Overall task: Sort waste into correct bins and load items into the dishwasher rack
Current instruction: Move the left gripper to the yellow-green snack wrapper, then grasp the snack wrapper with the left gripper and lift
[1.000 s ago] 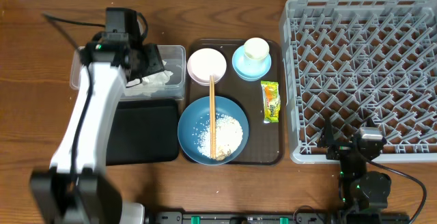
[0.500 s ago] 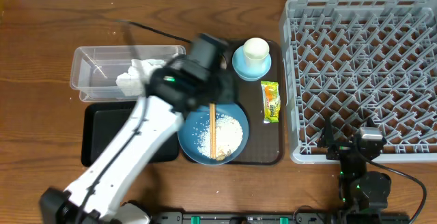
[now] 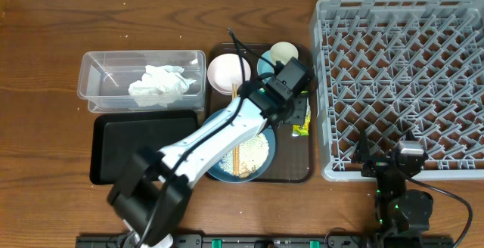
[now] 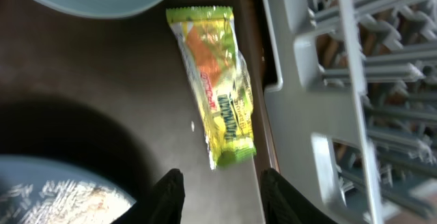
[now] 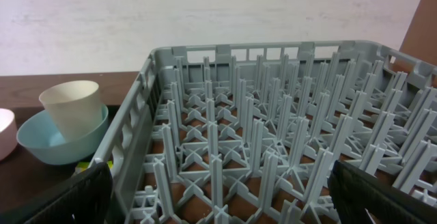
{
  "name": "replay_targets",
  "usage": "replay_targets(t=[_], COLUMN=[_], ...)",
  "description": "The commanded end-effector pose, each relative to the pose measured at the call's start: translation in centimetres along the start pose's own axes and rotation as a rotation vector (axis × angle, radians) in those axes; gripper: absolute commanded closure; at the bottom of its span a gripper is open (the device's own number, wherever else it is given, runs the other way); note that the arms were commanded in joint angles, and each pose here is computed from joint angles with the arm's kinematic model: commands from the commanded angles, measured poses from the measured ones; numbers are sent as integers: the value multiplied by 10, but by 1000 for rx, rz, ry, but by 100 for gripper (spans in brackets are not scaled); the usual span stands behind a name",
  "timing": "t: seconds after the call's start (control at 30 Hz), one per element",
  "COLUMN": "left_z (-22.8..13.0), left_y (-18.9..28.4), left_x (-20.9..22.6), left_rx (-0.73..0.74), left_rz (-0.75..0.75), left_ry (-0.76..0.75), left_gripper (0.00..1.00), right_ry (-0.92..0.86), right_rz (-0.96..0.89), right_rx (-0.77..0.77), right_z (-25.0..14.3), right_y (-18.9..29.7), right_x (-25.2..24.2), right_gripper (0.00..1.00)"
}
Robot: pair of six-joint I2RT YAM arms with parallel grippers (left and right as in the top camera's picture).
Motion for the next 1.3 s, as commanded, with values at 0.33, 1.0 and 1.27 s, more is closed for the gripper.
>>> replay_targets(t=[0.33,1.0,1.27], left_z=[-4,-17,-18], left_y=[-48,-88,-87], left_x=[7,13,11], left_rx=[40,131,143], left_rz=[59,59,32], left_ry=[9,11,12], left_gripper=[60,71,71], right_ry=[-10,-10,-10], right_rz=[-3,-3,-3], right_rx=[5,5,5], right_z=[-1,-1,-1], right_y=[0,0,0], right_x=[0,0,0], right_gripper=[1,1,1])
Point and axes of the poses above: each gripper's point midway between its finger pads, its own y axis back along the fingers, its own x axis along the line the jaws close on, z = x × y, the point moved 10 cm from there along y, back along the fingers, and after that the axes turned 3 degrees about y, right-handed, at the moved point
